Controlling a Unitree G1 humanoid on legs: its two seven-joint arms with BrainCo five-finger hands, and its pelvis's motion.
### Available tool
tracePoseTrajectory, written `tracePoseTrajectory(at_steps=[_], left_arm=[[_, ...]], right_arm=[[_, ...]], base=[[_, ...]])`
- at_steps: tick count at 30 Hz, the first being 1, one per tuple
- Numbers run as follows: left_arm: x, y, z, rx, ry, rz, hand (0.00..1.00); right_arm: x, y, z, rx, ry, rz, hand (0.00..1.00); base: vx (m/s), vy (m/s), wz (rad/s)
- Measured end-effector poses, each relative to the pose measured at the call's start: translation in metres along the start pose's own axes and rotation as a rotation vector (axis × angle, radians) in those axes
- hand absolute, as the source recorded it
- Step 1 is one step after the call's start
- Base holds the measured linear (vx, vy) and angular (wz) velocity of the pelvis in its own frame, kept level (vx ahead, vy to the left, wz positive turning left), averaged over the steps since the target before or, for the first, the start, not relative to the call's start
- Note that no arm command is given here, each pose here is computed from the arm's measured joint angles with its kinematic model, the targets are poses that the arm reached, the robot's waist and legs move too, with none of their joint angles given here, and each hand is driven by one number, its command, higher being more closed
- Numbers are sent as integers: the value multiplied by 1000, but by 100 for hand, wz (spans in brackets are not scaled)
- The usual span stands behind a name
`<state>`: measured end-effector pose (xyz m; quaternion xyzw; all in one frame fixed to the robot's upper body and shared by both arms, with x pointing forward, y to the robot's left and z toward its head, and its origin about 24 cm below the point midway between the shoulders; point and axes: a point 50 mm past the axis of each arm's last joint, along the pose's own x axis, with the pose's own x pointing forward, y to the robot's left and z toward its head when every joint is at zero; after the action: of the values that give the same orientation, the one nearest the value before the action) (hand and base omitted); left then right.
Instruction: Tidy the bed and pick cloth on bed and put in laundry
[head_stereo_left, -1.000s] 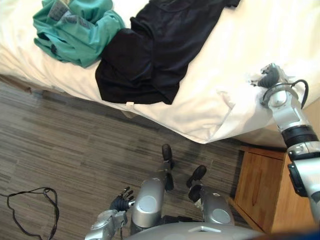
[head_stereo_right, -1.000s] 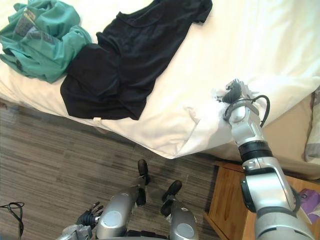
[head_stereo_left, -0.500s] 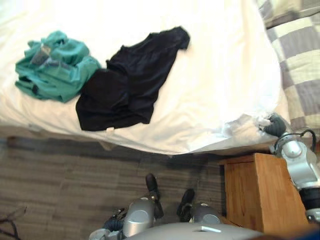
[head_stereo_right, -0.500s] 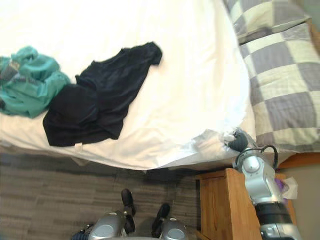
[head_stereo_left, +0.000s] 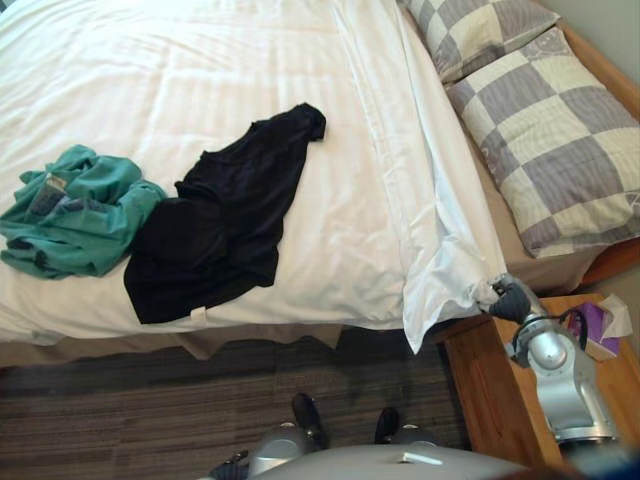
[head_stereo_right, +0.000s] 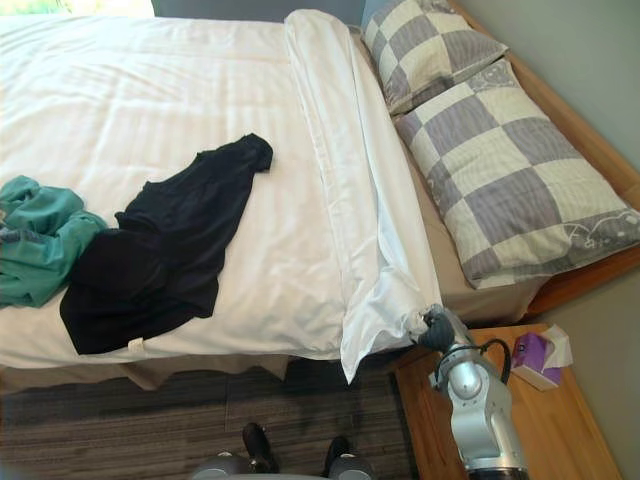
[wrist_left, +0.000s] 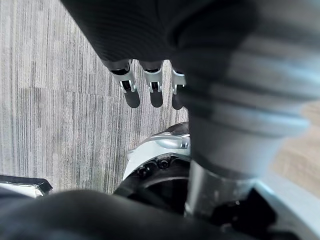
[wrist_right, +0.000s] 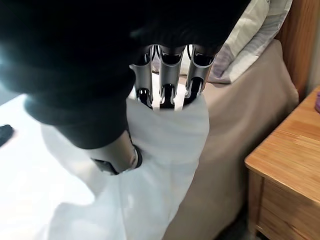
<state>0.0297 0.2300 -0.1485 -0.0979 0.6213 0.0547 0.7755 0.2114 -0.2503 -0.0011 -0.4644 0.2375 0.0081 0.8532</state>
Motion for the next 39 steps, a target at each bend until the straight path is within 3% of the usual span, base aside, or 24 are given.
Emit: tracePoseTrajectory(at_steps=[4, 10, 16, 18, 21, 22, 26, 29, 30, 31, 36, 39], left_arm=[[0, 0, -7, -9, 42, -4, 0], [9, -7, -21, -47, 21, -22, 0], [14, -12, -27, -105, 8, -14, 0], [15, -15, -25, -139, -13, -19, 0], [14, -14, -27, -180, -34, -13, 0], [14, -14, -27, -183, -36, -14, 0], [15, -14, -30, -206, -35, -7, 0], [14, -14, -31, -234, -40, -3, 0], [14, -13, -32, -236, -38, -2, 0], [16, -23, -43, -321, -6, 34, 0], [16, -23, -43, -329, -8, 36, 0], [15, -22, -47, -416, -17, 52, 0]], right_arm=[[1, 35, -36, -57, 164, 53, 0], [-39, 132, -94, -157, 526, 338, 0], [-92, 167, -139, -216, 776, 571, 0], [-105, 178, -142, -145, 819, 643, 0], [-119, 201, -133, 114, 885, 700, 0], [-121, 210, -124, 269, 893, 705, 0], [-129, 214, -125, 708, 971, 569, 0], [-140, 216, -130, 929, 1039, 448, 0], [-144, 217, -131, 1002, 1053, 395, 0], [-154, 212, -141, 1066, 1026, 248, 0], [-154, 212, -142, 1070, 1028, 243, 0], [-155, 212, -141, 1084, 1038, 238, 0]], base=[[99, -39, -3], [45, -51, 3], [-21, -40, 15], [-6, -12, 18], [7, 0, 4], [0, 0, 0], [48, 27, -2], [82, 14, -19], [75, 6, -17], [41, 0, -10], [0, 0, 0], [0, 0, -5]])
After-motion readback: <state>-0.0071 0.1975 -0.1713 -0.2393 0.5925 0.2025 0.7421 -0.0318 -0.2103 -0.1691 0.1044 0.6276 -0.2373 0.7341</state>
